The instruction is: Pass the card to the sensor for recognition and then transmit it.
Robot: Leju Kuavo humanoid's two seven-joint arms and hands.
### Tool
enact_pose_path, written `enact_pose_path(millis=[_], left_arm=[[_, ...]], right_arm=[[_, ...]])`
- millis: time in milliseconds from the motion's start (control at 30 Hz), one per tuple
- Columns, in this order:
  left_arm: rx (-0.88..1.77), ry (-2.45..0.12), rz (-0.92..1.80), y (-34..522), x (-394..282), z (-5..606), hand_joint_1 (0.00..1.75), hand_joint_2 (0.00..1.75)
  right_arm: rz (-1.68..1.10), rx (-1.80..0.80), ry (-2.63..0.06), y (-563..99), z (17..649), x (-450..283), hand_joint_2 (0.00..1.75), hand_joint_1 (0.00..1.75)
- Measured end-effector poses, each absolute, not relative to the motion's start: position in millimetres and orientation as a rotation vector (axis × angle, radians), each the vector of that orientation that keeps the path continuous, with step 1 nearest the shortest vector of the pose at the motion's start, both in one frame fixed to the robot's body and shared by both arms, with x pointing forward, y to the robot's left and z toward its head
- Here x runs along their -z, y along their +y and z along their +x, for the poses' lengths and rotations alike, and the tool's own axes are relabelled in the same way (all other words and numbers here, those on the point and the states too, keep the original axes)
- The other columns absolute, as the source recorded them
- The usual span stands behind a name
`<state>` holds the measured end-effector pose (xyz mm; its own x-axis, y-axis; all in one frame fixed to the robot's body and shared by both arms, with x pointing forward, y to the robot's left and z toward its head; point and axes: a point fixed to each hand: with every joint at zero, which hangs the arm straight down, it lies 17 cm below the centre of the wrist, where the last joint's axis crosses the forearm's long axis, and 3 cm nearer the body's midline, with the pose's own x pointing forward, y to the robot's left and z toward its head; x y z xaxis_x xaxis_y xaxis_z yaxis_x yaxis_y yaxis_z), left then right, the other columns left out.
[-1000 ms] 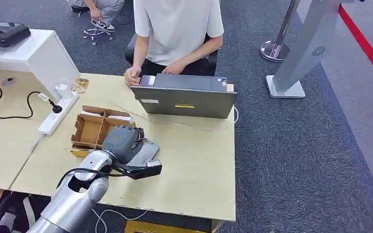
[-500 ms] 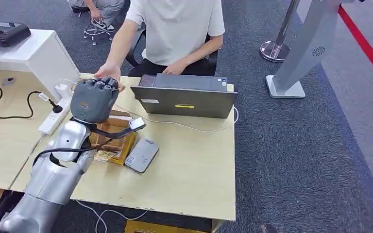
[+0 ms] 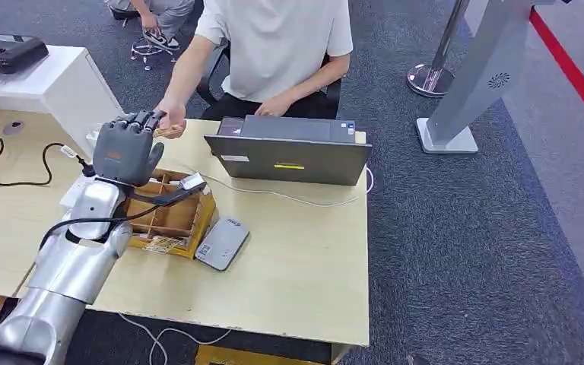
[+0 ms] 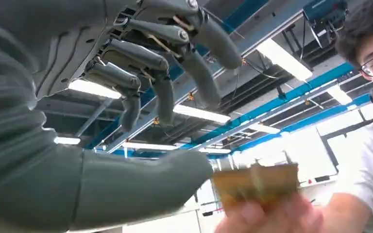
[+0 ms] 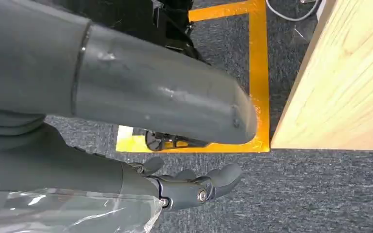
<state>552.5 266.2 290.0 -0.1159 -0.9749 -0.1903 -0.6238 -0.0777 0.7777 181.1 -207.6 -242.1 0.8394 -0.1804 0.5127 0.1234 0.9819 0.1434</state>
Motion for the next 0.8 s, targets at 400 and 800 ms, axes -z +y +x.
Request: enact_pose_path(millis=[400,800], left_arm=[[1.056,-1.799,1.625,260,-279,550,0.0,1.75],[1.31,-1.734,1.22,210,-171,436,0.0,1.75]], right_arm=[[0.103,0.168,-0.545,-208,176,244,0.0,0.0],[0.081,0.304,-0.555,-222,152,248,0.0,0.0]])
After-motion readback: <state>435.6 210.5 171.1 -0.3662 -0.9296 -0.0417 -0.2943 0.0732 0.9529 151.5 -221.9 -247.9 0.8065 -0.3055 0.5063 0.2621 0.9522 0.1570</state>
